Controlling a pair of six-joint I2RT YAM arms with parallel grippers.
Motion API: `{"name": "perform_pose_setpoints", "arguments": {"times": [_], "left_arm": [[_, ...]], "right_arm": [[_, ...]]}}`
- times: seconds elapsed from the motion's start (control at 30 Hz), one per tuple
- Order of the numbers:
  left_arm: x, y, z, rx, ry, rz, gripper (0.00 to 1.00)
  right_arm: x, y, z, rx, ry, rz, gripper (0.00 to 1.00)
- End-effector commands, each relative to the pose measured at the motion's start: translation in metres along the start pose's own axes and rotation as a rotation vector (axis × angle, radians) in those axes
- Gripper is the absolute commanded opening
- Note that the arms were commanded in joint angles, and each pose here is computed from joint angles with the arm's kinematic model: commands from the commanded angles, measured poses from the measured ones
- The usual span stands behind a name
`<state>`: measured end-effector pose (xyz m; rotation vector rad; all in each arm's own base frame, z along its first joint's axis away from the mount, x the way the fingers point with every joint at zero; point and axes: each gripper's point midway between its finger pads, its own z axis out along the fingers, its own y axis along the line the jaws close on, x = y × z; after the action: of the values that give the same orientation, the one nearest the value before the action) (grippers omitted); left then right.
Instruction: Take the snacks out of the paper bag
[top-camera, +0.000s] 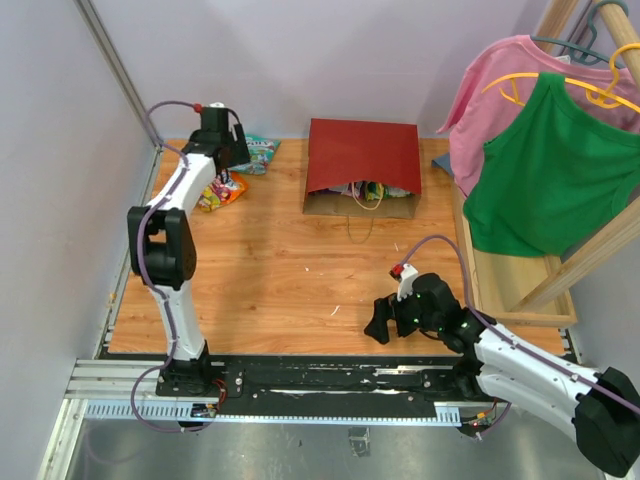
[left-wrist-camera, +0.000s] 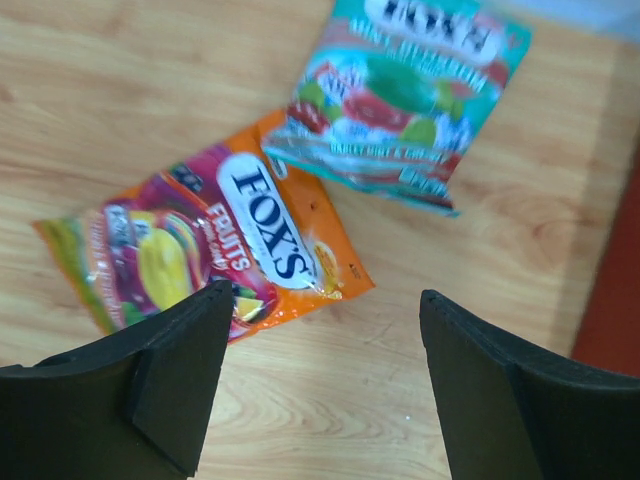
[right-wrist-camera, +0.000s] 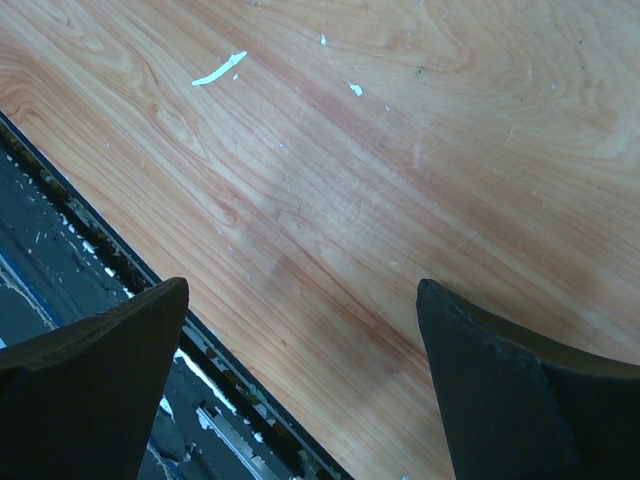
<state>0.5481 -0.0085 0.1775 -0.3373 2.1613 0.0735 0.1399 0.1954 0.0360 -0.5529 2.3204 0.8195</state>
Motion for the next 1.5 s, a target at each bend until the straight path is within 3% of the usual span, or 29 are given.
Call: {"name": "perform_pose_setpoints", "arguments": {"times": [0.0, 0.17, 0.4, 0.67, 1.03, 1.2, 1.47], "left_arm": [[0.081, 0.014, 0.043, -0.088, 0.222, 0.043, 0.8], [0.095, 0.033, 0.063, -0.132, 0.258, -0.003, 0.79], [0.11, 0.086, 0.076, -0.162, 0.302, -0.243, 0.78], [0.097, 0.12, 0.095, -0.213, 0.267, -0.419, 0.77], [0.07, 0.092, 0.14, -0.142, 0.246, -0.608, 0.76], [0.078, 0.079, 0.164, -0.123, 0.267, -0.61, 0.75], [0.082, 0.022, 0.177, -0.038, 0.254, -0.508, 0.75]], "right_arm": [[-0.01, 0.004, -0.012, 0.003, 0.007, -0.008, 0.98], [-0.016, 0.006, -0.023, 0.005, -0.051, -0.015, 0.98], [-0.016, 0.008, -0.03, 0.003, -0.055, -0.008, 0.98], [-0.016, 0.009, -0.033, 0.008, -0.049, -0.008, 0.98], [-0.014, 0.003, -0.027, 0.035, -0.029, -0.004, 0.98], [-0.013, -0.001, -0.023, 0.052, -0.006, -0.006, 0.98], [-0.013, -0.006, -0.016, 0.076, 0.022, -0.015, 0.98]]}}
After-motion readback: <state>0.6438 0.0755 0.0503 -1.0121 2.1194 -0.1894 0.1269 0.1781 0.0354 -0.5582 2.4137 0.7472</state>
